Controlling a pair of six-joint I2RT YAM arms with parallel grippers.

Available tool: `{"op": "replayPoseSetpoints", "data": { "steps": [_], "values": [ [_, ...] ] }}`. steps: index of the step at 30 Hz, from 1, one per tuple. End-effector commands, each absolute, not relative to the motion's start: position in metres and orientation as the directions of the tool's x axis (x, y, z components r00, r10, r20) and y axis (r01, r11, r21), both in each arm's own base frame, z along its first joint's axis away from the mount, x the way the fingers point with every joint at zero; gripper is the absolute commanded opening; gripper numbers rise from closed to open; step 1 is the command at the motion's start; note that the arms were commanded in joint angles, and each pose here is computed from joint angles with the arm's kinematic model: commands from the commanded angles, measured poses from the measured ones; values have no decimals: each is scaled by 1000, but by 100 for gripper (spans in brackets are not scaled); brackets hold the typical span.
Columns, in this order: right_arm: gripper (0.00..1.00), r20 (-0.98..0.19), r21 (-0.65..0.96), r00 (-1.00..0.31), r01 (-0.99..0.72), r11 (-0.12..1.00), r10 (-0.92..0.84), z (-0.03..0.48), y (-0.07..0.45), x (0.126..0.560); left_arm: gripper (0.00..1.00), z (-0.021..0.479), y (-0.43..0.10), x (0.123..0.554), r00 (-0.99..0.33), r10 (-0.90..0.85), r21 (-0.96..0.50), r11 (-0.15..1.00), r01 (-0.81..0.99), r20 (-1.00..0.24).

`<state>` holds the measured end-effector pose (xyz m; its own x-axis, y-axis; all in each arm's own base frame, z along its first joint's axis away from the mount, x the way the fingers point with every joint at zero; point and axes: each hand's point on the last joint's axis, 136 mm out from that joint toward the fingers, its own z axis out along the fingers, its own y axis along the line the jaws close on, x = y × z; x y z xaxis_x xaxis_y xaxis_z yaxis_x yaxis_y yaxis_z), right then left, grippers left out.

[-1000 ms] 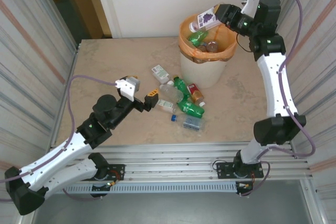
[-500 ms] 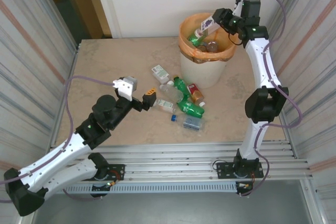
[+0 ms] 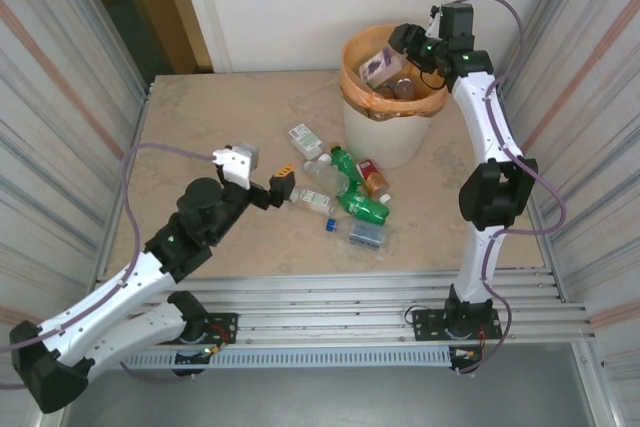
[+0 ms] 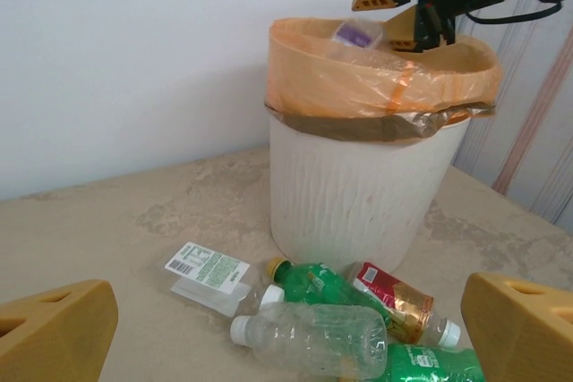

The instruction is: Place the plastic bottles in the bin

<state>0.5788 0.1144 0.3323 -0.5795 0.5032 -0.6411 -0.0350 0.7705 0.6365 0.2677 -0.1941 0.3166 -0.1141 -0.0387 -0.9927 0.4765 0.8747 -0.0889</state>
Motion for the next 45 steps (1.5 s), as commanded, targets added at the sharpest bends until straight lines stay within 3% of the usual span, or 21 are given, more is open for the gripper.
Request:
{"op": "replayPoseSetpoints", "data": {
  "steps": [1,10,18,27,37,45],
  "values": [
    [69,-694,576,-538,-15,818,479,346,99,575,99,319,-187,273,-137,-79,-132,888,441,-987],
    [78,-769,476,-497,-27,879,401,378,87,545,99,304,-175,291,-243,-154,-236,905,354,-958],
    [98,-815,373,-488,-29,927,312,393,81,500,99,282,-158,321,-393,-239,-331,925,186,-888],
    [98,-822,320,-480,53,946,305,377,57,431,97,240,-153,384,-556,-318,-373,928,-15,-768],
    [98,-786,293,-532,126,948,313,329,41,368,97,176,-210,458,-743,-312,-372,924,-91,-592],
    [98,-763,297,-570,109,949,304,310,50,345,97,130,-248,491,-801,-376,-393,899,-193,-466]
  ]
}}
